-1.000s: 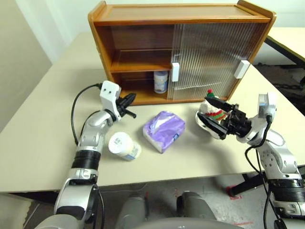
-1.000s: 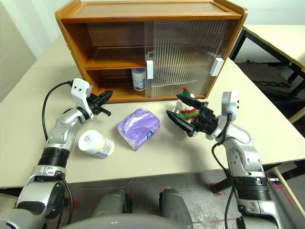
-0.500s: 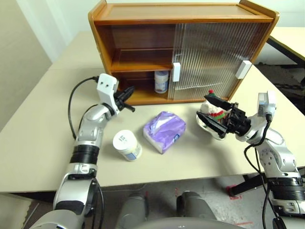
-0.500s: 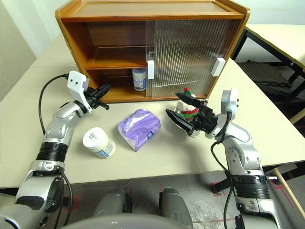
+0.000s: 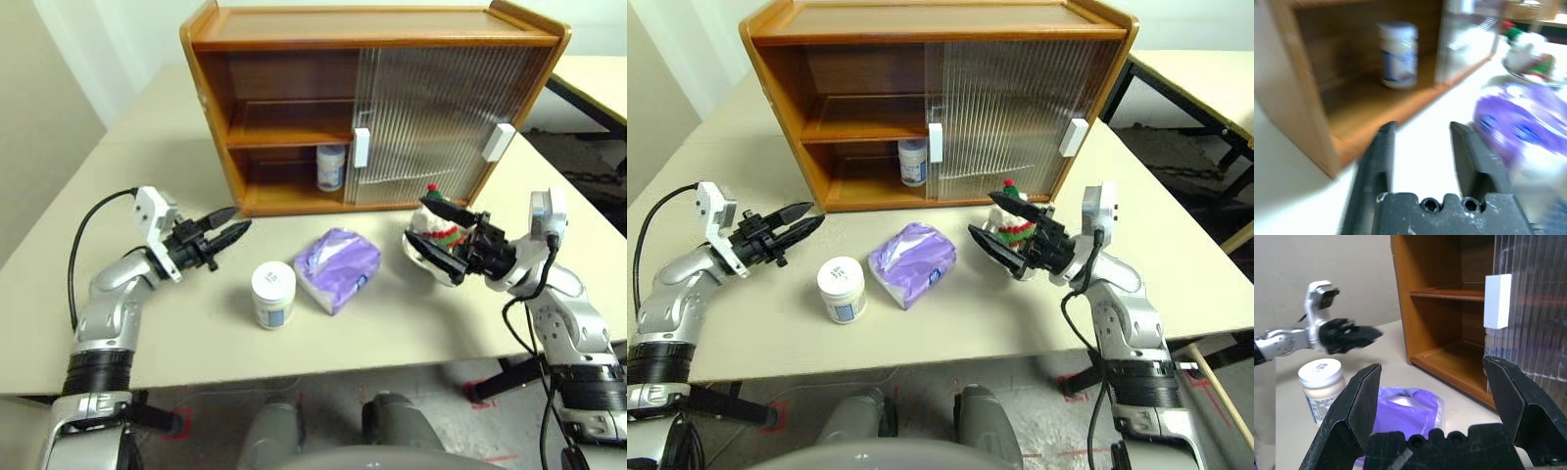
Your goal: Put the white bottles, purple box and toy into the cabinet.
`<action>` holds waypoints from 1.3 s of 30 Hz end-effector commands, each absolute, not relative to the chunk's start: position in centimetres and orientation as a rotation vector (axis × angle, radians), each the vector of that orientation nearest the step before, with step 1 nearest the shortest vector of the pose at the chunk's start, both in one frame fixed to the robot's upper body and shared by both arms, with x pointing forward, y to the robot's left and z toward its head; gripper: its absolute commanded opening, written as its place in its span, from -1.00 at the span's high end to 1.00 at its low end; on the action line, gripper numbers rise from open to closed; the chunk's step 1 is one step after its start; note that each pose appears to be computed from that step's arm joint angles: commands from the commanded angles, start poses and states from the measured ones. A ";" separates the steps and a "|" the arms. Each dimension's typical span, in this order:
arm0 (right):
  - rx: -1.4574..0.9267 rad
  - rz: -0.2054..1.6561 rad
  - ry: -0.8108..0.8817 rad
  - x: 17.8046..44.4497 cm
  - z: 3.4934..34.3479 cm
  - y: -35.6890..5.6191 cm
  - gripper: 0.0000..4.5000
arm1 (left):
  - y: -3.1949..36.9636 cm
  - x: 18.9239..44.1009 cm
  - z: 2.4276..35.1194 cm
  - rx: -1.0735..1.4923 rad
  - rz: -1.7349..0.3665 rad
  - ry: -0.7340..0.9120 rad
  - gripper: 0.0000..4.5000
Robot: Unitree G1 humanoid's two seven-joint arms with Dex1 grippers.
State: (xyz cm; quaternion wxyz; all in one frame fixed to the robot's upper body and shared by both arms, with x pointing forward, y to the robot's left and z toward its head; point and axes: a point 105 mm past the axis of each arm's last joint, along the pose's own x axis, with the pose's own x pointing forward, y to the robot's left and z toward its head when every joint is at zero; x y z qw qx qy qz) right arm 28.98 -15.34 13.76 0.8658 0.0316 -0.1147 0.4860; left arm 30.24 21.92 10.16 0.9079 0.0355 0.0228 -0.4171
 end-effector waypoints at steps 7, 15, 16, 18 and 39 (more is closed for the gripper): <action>0.056 1.011 -0.236 29.2 13.7 -16.1 -1.00 | 24.5 25.8 9.4 0.105 -1.036 0.160 -0.98; 0.048 1.019 -0.238 29.7 14.0 -16.2 -1.00 | 23.4 23.4 8.2 0.132 -1.197 0.229 -0.98; 0.048 1.019 -0.239 29.7 14.0 -16.3 -1.00 | 23.1 23.3 8.2 0.127 -1.205 0.226 -0.98; 0.046 1.022 -0.239 29.7 14.0 -16.2 -1.00 | 22.2 23.1 7.9 0.126 -1.232 0.227 -0.98; 0.043 1.007 -0.234 29.2 13.8 -16.3 -1.00 | 16.7 24.4 3.0 0.203 -1.324 0.251 -0.98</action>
